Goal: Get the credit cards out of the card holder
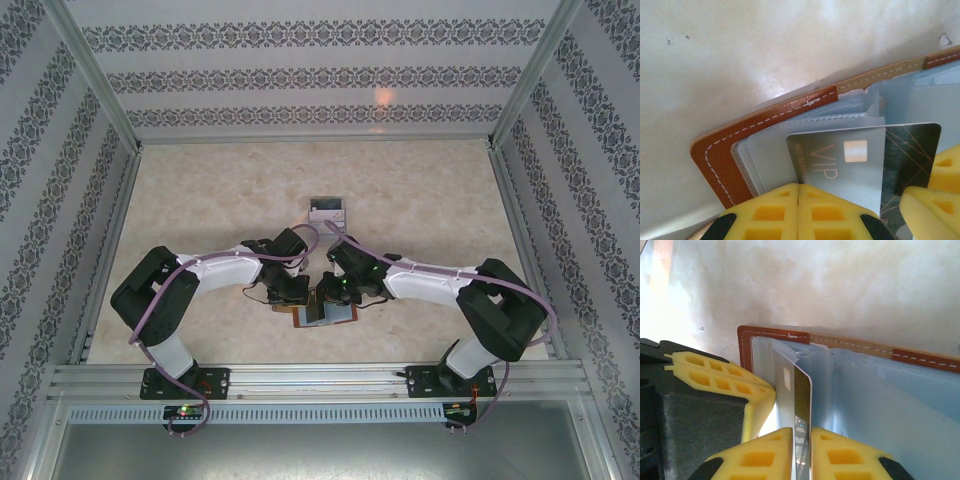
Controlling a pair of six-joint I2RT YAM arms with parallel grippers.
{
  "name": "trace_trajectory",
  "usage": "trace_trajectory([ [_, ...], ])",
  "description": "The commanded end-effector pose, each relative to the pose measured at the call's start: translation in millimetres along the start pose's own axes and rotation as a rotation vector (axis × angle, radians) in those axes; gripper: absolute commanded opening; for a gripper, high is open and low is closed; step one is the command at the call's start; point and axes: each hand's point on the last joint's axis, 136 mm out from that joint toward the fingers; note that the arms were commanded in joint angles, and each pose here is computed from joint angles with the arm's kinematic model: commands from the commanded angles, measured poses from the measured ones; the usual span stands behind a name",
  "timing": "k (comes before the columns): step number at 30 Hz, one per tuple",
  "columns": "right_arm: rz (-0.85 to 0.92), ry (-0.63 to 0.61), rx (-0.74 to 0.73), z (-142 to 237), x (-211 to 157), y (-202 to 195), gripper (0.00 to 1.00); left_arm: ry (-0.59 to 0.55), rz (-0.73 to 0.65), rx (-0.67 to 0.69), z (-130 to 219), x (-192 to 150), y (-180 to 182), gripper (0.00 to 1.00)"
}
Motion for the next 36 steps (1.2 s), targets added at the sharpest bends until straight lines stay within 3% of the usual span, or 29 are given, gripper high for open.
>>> trace_trajectory([
  [1,-0.005,0.027,0.049,-4,-1,6,0.16,0.093,0.016,0.1,-11,-24,22,0.06],
  [7,-0.011,0.01,-0.002,-6,2,-6,0.08,0.091,0.012,0.106,-9,-25,23,0.06],
  [15,0.003,-0.084,-0.131,27,15,-37,0.04,0.089,-0.008,0.173,3,-29,32,0.06],
  [23,0.043,-0.128,-0.085,54,22,-27,0.02,0.039,-0.035,0.186,20,-17,24,0.07],
  [29,0.204,-0.175,-0.089,78,39,-10,0.0,-0.009,-0.062,0.17,33,-3,13,0.11],
  [36,0.537,-0.182,-0.183,99,75,3,0.0,-0.062,-0.069,0.189,45,5,15,0.14],
])
Point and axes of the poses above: each hand's point on the last joint's axis, 136 mm out from that joint toward the fingers, its own z axis back along the fingers, its own y axis along the line the jaws close on, x = y × z, and after that the axes turned 13 degrees about -z, right-handed
